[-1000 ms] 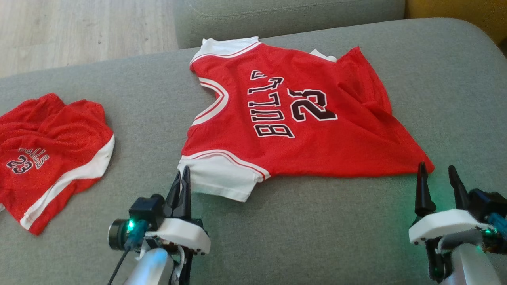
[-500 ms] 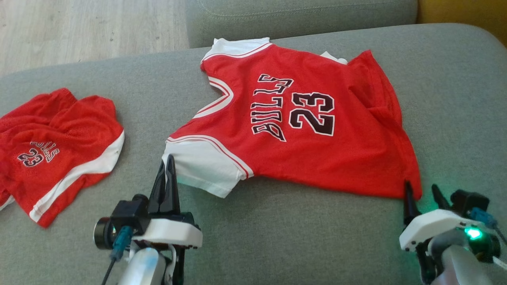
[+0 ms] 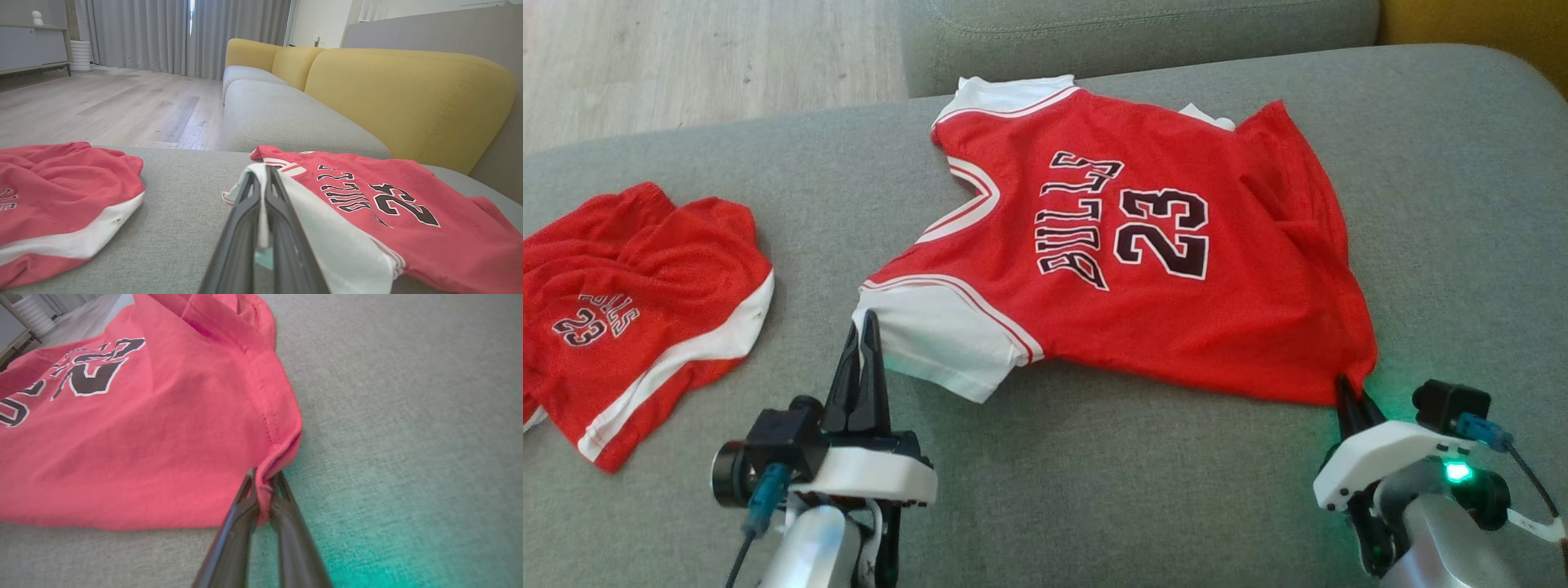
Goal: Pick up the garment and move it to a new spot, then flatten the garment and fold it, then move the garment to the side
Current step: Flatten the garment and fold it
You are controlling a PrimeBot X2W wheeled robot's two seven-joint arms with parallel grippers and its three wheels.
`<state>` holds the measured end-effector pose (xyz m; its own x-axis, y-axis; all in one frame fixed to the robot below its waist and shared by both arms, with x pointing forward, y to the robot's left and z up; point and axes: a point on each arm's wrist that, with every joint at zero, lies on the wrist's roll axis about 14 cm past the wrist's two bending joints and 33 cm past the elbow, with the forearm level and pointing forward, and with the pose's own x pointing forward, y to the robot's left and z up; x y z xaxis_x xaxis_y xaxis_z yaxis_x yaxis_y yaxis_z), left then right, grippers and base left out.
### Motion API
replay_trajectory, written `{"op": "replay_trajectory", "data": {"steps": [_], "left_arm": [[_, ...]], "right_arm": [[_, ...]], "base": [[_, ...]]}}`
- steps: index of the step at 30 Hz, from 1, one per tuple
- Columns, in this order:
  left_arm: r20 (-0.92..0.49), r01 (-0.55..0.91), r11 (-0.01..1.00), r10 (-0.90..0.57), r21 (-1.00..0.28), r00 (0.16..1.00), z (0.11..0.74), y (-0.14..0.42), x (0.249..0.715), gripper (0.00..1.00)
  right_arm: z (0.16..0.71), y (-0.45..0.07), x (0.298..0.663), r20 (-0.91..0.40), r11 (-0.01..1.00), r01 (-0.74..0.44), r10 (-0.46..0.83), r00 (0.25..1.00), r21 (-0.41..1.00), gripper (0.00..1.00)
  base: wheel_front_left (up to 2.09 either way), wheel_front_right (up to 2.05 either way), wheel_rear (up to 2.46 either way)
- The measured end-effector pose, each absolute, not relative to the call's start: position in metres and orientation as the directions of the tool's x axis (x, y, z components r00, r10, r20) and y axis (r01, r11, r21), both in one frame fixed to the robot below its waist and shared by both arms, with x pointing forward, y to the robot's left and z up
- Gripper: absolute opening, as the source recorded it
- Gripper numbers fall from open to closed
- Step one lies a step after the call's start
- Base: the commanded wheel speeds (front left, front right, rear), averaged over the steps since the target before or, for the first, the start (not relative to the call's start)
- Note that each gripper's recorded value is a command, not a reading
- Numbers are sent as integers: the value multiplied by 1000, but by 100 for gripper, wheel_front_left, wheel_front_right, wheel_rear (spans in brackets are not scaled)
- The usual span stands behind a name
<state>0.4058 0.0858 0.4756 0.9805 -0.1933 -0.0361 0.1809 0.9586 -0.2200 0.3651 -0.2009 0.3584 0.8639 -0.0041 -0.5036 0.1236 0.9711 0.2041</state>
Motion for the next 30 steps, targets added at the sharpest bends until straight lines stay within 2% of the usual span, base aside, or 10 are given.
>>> {"op": "replay_trajectory", "data": {"steps": [6,10,16,19,20,21,25,30], "left_arm": [[8,178,953,-182,-245,983,490,90,409,0],[92,192,940,-173,-281,981,519,93,411,0],[242,208,910,-124,-359,962,572,106,413,0],[370,245,901,-104,-359,923,620,111,417,0],[370,245,901,-104,-359,923,620,111,417,0],[420,262,897,-97,-356,902,640,112,418,0],[601,340,885,-89,-319,794,713,113,414,0],[742,438,854,-96,-281,664,783,110,390,0]], "right_arm": [[382,-194,377,-399,968,94,6,917,231,0],[427,-191,395,-232,969,47,11,973,242,0],[503,-184,416,12,972,-34,33,999,232,0],[559,-178,423,171,979,-96,66,983,179,0],[559,-178,423,171,979,-96,66,983,179,0],[579,-178,425,225,981,-113,76,971,156,0],[660,-180,424,417,986,-155,118,901,55,0],[730,-184,407,542,986,-157,159,825,-51,0]], "base": [[0,0,0],[0,0,0],[0,0,0],[0,0,0],[0,0,0],[0,0,0],[0,0,0],[0,0,0]]}}
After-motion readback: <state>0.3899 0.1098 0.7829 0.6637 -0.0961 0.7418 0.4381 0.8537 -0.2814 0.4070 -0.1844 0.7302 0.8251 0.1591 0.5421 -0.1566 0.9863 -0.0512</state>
